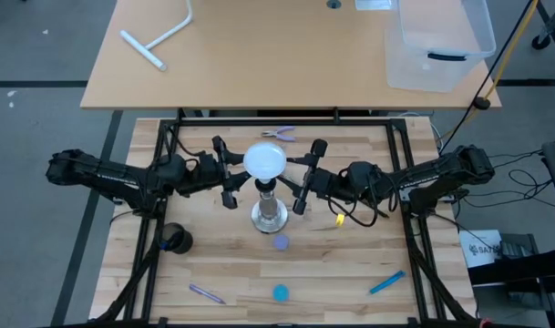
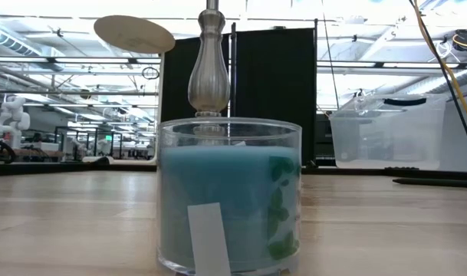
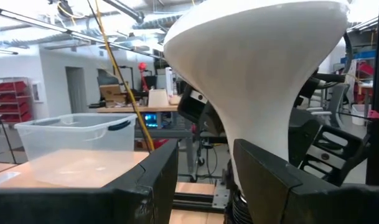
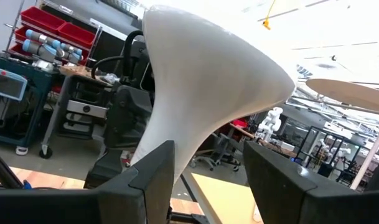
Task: Screw lightbulb
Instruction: Remove the lightbulb from the silver lamp socket
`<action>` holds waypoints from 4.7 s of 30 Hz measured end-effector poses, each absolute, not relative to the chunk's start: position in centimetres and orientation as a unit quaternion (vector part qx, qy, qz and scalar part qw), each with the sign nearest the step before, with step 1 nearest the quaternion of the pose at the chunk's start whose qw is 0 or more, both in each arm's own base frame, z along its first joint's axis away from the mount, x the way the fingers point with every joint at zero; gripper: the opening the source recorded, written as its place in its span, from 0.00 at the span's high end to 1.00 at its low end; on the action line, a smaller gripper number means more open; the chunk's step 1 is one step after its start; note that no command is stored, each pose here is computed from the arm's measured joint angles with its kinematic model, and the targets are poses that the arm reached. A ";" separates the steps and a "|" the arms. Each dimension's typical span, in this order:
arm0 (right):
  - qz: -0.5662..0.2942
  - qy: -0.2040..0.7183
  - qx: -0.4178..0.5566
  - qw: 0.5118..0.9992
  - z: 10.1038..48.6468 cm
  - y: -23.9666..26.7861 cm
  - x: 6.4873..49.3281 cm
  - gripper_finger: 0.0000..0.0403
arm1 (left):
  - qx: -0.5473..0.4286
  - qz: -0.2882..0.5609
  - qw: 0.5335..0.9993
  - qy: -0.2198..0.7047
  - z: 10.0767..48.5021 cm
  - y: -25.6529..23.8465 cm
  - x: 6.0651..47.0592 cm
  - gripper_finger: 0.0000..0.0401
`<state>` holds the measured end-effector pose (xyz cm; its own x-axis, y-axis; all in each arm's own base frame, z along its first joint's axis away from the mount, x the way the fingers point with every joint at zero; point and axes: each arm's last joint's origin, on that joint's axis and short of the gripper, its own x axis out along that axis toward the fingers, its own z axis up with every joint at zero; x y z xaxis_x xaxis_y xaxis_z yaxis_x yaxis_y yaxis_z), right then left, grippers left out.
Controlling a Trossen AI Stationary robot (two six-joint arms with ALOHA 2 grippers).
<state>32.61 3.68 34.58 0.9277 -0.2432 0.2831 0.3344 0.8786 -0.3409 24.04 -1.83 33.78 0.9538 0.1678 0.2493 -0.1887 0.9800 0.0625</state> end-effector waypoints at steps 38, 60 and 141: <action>-0.144 -0.119 -0.212 0.959 34.6 3.5 32.6 0.54 | 0.040 0.077 0.989 -0.116 33.6 -2.5 24.0 0.59; -0.140 -0.129 -0.203 0.961 34.8 2.3 32.8 0.54 | 0.042 0.048 0.991 -0.117 33.6 -3.7 23.9 0.59; -0.144 -0.106 -0.200 0.963 34.0 1.7 33.2 0.54 | 0.080 0.032 0.990 -0.108 33.8 -4.6 23.3 0.59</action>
<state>33.20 1.73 34.03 0.9360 -0.2354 0.2617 0.3200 0.8786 -0.3545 23.27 -4.61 33.77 0.9746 0.0461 0.2192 -0.0808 0.9851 0.1519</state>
